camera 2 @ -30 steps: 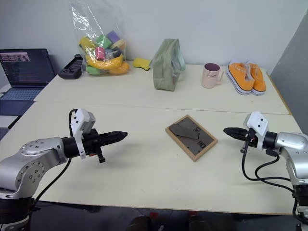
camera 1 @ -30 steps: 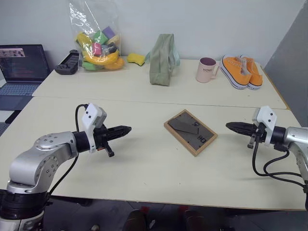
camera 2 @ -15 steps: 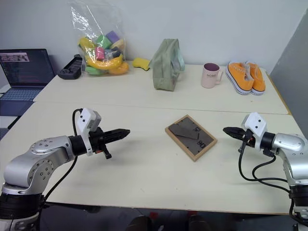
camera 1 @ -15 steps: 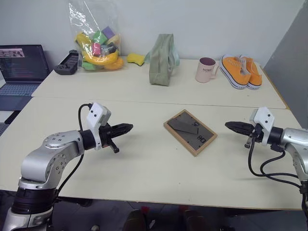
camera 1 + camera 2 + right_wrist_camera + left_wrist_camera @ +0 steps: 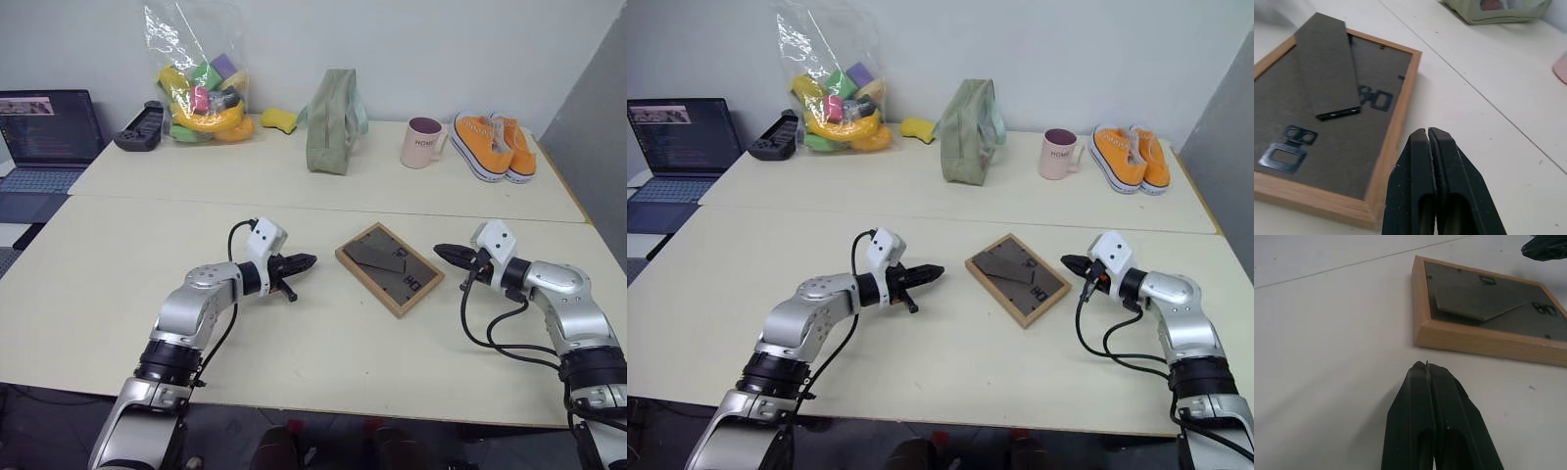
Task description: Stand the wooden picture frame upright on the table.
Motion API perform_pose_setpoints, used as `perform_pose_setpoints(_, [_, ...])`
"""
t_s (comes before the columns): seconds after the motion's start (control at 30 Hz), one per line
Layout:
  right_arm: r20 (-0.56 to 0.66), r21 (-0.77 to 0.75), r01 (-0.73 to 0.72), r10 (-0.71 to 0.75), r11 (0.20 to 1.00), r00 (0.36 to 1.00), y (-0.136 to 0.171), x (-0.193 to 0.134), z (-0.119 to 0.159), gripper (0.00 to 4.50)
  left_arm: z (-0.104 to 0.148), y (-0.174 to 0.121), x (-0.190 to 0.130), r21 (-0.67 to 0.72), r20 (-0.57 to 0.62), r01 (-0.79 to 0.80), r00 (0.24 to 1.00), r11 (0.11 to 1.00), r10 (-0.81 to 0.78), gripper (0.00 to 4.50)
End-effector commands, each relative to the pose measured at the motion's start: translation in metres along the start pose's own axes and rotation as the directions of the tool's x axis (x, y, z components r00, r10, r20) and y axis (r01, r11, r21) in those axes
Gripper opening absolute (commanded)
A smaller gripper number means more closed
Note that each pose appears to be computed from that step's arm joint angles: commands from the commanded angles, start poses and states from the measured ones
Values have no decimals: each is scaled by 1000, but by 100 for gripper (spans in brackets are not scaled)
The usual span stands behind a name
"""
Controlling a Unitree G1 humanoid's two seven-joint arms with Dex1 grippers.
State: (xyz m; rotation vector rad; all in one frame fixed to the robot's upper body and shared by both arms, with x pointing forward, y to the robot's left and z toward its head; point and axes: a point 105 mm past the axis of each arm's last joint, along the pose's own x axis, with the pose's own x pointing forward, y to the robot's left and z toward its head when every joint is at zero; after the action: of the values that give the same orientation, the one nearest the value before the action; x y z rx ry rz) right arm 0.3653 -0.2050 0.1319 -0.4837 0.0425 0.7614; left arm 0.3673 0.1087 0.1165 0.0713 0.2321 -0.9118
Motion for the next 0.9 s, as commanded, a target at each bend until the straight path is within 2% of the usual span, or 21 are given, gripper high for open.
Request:
perform_pose_setpoints(0.03, [-2,-16,33,-33,999,999,-5,2,-6,8,10,-9,21,56,25,60,998,997,-62,2])
perform_pose_setpoints(0.27, [-98,20,46,-44,999,994,1,5,-45,8,20,-17,44,73,42,125,991,989,-128,2])
perform_pose_setpoints(0.4, [-90,36,28,-25,999,996,12,10,-51,8,17,-16,53,79,31,127,991,989,-129,2])
perform_pose_setpoints(0.6, [-39,42,-21,23,999,999,36,14,-40,8,19,-16,64,76,39,131,990,988,-134,2])
perform_pose_setpoints(0.8, [53,69,-78,75,995,996,70,5,-9,8,25,-12,67,90,50,127,990,988,-131,2])
perform_pose_setpoints(0.9, [59,77,-100,95,992,994,85,1,-1,8,27,-7,66,95,51,118,991,988,-123,2])
